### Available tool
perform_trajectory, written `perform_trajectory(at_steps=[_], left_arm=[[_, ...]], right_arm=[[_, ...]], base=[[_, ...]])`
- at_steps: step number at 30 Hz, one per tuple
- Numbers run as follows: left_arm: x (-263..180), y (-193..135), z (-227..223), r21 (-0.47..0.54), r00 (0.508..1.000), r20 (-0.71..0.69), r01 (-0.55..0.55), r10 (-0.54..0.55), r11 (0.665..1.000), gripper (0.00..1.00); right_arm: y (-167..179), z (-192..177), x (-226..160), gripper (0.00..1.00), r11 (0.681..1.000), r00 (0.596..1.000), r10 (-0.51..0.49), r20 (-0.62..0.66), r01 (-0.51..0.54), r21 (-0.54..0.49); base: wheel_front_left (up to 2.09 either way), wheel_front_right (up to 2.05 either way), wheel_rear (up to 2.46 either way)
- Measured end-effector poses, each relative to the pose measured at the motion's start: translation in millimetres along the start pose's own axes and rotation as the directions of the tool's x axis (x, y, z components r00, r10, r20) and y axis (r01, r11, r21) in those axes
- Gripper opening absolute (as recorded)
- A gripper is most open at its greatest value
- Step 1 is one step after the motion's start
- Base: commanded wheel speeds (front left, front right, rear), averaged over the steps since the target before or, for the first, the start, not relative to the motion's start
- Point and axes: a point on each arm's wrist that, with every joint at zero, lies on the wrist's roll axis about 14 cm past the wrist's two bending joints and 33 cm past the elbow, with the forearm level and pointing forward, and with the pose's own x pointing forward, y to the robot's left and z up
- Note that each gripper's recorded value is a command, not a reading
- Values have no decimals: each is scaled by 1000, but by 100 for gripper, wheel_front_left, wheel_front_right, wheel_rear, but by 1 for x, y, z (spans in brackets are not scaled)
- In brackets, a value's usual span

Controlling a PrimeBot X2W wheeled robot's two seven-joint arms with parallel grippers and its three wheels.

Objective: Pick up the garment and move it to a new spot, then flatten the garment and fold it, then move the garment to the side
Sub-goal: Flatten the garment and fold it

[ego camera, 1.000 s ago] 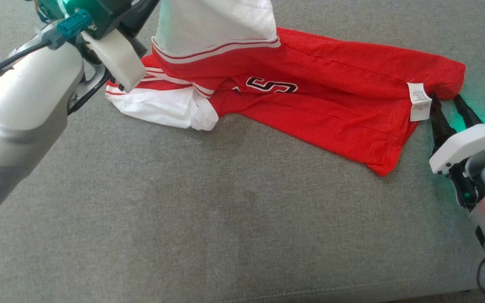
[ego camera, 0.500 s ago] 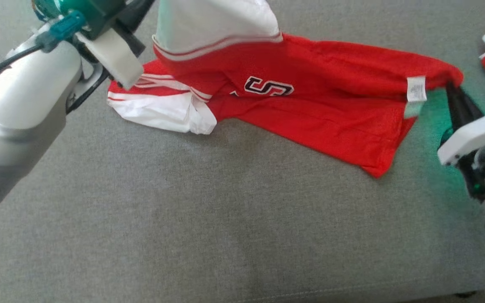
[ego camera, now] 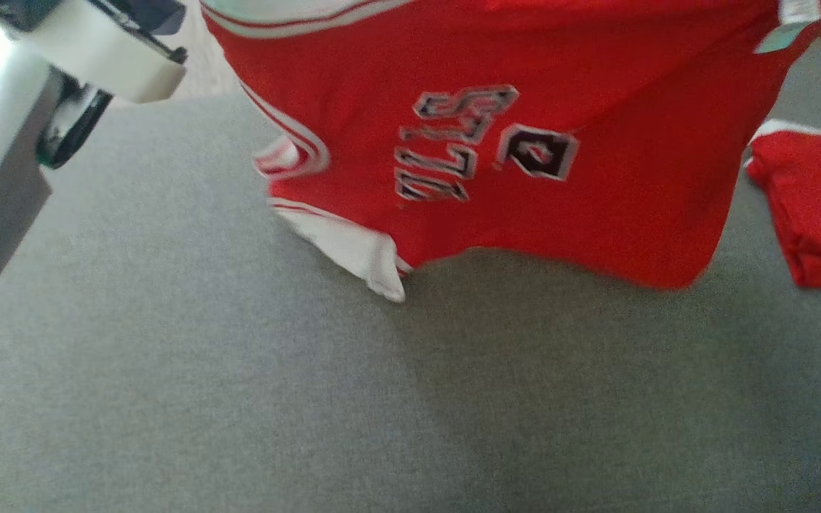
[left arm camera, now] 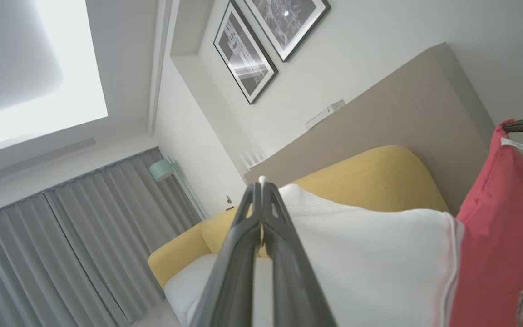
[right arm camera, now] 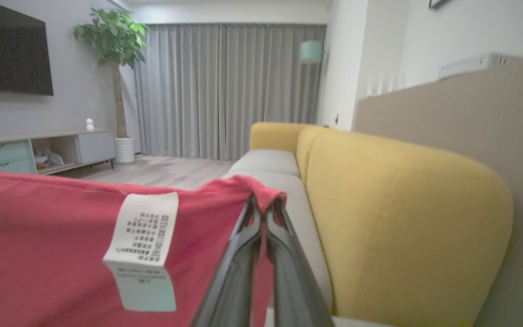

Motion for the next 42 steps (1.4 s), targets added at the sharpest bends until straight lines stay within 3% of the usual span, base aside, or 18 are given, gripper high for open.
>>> perform_trajectory(at_steps=[3, 9, 14, 24, 27, 30, 34, 38, 39, 42], left_arm=[[-11, 10, 36, 19, 998, 58, -22, 21, 1000, 0], [-27, 32, 95, 62, 983, 165, -86, 75, 994, 0], [-30, 47, 104, 89, 981, 166, -118, 102, 989, 0], [12, 59, 6, 76, 993, -30, -110, 112, 991, 0], [34, 80, 0, 132, 987, -8, -155, 157, 979, 0], [60, 101, 28, 165, 973, 113, -217, 200, 962, 0], [75, 103, 28, 142, 961, 198, -225, 195, 964, 0], [68, 88, -34, 74, 979, 120, -176, 166, 982, 0], [59, 77, -70, 34, 986, 62, -154, 152, 987, 0], [38, 57, -121, -33, 992, -30, -127, 126, 991, 0]], right_arm=[[-4, 50, -8, 0, 1000, 994, 7, 112, -4, -25], [1, 115, -17, 0, 996, 972, 42, 231, -24, -83], [11, 135, -1, 0, 993, 970, 63, 236, -38, -109], [18, 56, 80, 0, 998, 998, 33, 46, -30, -62], [26, 58, 112, 0, 994, 994, 56, 94, -47, -97], [26, 81, 141, 0, 985, 976, 71, 208, -35, -171], [20, 84, 167, 0, 973, 960, 72, 271, -9, -230], [24, 34, 183, 0, 968, 978, 88, 187, -40, -248], [24, 6, 187, 0, 969, 986, 90, 143, -54, -239], [27, -43, 186, 0, 975, 994, 94, 55, -81, -209]], base=[[0, 0, 0], [0, 0, 0], [0, 0, 0], [0, 0, 0], [0, 0, 0], [0, 0, 0], [0, 0, 0], [0, 0, 0], [0, 0, 0], [0, 0, 0]])
